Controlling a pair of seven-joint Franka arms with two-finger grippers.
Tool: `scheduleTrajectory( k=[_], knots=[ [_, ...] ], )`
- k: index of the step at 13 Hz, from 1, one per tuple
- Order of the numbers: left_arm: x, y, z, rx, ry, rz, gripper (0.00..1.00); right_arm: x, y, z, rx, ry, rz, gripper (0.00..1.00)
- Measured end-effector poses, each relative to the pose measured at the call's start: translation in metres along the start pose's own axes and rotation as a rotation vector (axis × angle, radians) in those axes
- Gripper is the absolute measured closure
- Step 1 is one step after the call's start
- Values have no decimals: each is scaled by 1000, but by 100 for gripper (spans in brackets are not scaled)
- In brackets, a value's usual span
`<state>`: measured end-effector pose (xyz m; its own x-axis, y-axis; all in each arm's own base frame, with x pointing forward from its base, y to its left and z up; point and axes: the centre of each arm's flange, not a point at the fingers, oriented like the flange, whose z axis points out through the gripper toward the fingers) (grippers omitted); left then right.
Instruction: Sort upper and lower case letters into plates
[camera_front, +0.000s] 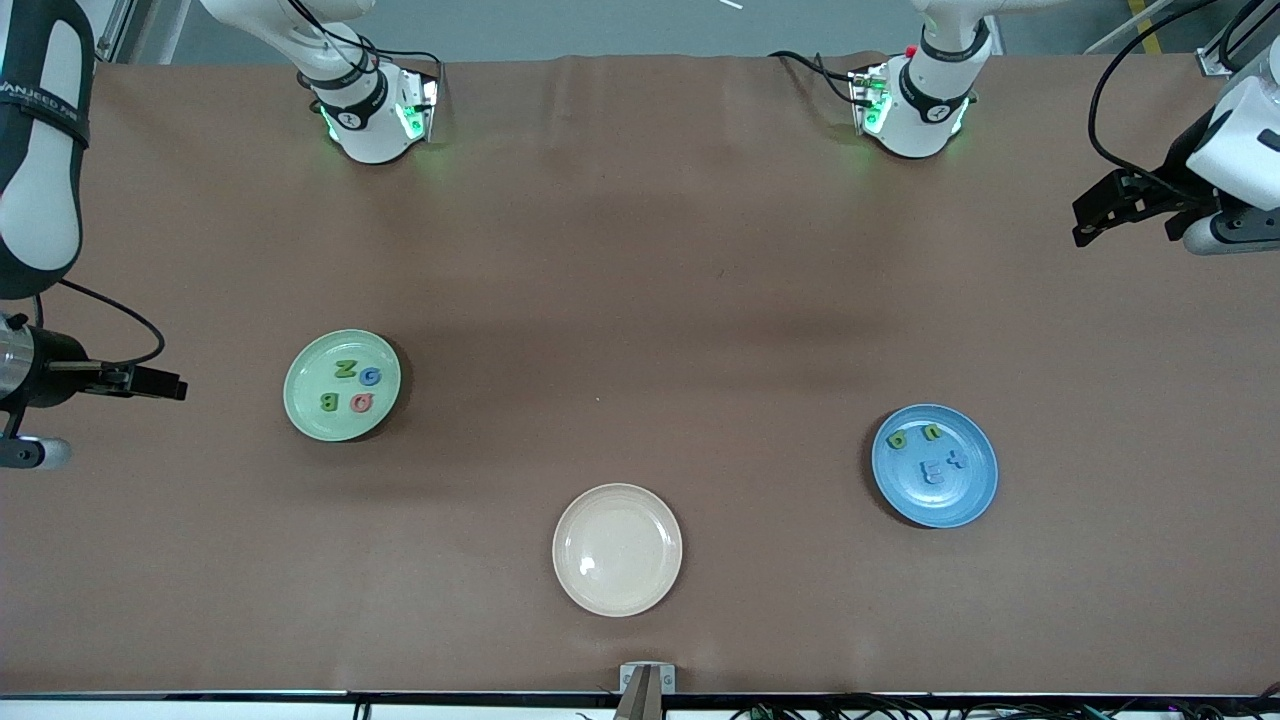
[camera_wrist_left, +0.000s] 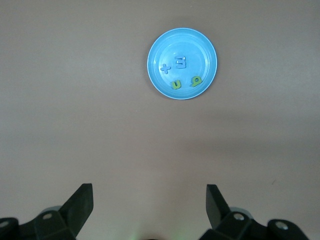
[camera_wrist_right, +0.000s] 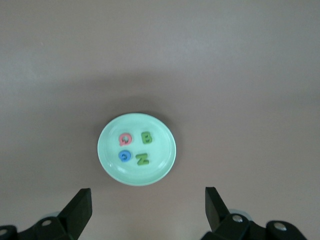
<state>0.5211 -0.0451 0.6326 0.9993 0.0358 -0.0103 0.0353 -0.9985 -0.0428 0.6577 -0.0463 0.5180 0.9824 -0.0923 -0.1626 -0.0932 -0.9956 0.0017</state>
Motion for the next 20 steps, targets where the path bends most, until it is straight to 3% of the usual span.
scheduleTrajectory(
  k=[9,20],
  knots=[
    [1,3,-1,-2,22,4,0,-64,5,-48,59,45,-21,0],
    [1,5,-5,-3,40,15,0,-128,-2,-78,49,99,-47,0]
  ],
)
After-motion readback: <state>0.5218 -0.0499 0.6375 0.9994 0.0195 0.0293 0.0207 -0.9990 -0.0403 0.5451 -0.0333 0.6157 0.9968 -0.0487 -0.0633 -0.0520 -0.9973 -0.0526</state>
